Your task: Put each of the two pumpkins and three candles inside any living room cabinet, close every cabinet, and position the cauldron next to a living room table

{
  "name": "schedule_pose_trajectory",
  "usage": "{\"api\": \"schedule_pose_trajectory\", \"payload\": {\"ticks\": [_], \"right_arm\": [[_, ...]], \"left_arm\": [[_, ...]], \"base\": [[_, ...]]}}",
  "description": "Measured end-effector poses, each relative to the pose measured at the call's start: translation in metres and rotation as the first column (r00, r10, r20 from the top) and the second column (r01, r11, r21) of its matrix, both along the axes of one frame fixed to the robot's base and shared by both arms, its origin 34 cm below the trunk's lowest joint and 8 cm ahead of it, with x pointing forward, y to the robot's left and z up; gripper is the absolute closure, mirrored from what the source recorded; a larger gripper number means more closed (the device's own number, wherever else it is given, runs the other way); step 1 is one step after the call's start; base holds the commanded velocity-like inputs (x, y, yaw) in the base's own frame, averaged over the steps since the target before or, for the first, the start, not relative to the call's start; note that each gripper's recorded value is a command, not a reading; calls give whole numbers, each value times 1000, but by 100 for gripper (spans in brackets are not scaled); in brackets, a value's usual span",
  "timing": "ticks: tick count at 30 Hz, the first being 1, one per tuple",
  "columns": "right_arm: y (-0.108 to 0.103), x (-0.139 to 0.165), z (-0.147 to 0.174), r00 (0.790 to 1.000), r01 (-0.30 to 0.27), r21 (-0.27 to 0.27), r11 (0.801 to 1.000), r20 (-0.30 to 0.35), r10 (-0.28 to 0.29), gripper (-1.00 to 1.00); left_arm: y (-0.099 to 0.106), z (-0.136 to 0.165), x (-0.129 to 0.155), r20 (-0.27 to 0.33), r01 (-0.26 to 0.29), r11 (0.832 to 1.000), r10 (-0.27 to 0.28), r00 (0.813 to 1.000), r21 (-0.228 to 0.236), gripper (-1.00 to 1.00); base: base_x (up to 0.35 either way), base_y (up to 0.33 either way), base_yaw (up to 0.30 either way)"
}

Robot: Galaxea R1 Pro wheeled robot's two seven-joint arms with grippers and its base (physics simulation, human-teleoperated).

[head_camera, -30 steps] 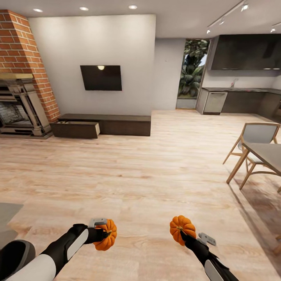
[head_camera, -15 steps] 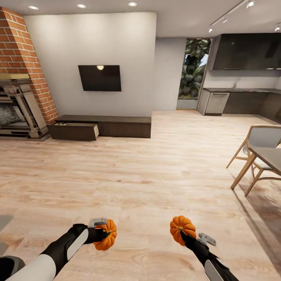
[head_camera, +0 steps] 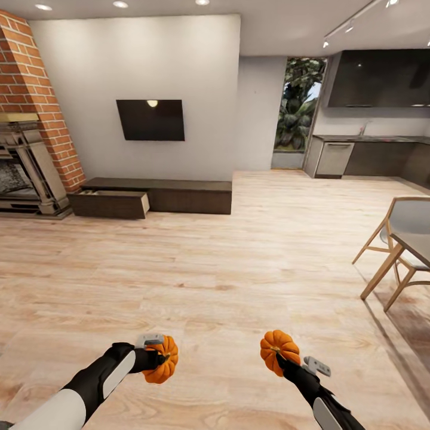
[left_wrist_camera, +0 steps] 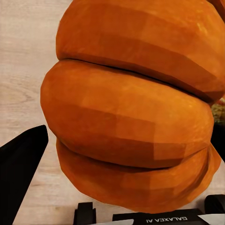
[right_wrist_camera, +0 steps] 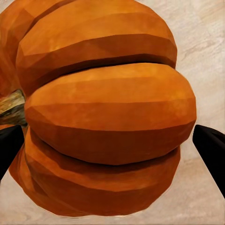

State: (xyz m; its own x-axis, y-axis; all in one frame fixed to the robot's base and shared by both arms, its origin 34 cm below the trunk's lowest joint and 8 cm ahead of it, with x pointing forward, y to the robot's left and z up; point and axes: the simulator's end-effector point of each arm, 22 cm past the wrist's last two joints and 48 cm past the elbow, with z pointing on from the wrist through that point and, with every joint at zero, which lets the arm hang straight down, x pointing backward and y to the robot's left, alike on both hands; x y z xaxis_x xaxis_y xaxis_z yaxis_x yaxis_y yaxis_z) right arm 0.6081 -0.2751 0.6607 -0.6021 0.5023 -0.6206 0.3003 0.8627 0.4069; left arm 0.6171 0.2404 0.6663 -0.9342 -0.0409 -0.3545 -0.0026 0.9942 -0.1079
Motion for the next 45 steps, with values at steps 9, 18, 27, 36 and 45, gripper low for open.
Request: {"api": "schedule_pose_trajectory", "payload": {"ticks": [9,18,27,36,45], "right_arm": [[0,0,0,1000,1,-1,1000,-1,-1,100],[-1,-1,-1,1000,2,-3,1000,-2,-2,100],[-3,-5,-4,1000,10,-10,1000,-6,-10,100],[-3,-5,-5,1000,10,-10,1000,-6,-10,100],[-3,-5,-4,1000,10,-10,1000,-5,-10,100]], "left_arm": [[-2,0,2,13,8,1000,-8,1000,3,100],[-3,0,1,15,15,1000,-15,1000,7,100],[-2,0,1,15,17,1000,-17,1000,8,100],[-2,0,1,15,17,1000,-17,1000,8,100],[-2,0,1,15,18,1000,-18,1000,8,100]], "base": [[277,0,0],[282,0,0],[327,0,0],[332,0,0],[332,0,0]]}}
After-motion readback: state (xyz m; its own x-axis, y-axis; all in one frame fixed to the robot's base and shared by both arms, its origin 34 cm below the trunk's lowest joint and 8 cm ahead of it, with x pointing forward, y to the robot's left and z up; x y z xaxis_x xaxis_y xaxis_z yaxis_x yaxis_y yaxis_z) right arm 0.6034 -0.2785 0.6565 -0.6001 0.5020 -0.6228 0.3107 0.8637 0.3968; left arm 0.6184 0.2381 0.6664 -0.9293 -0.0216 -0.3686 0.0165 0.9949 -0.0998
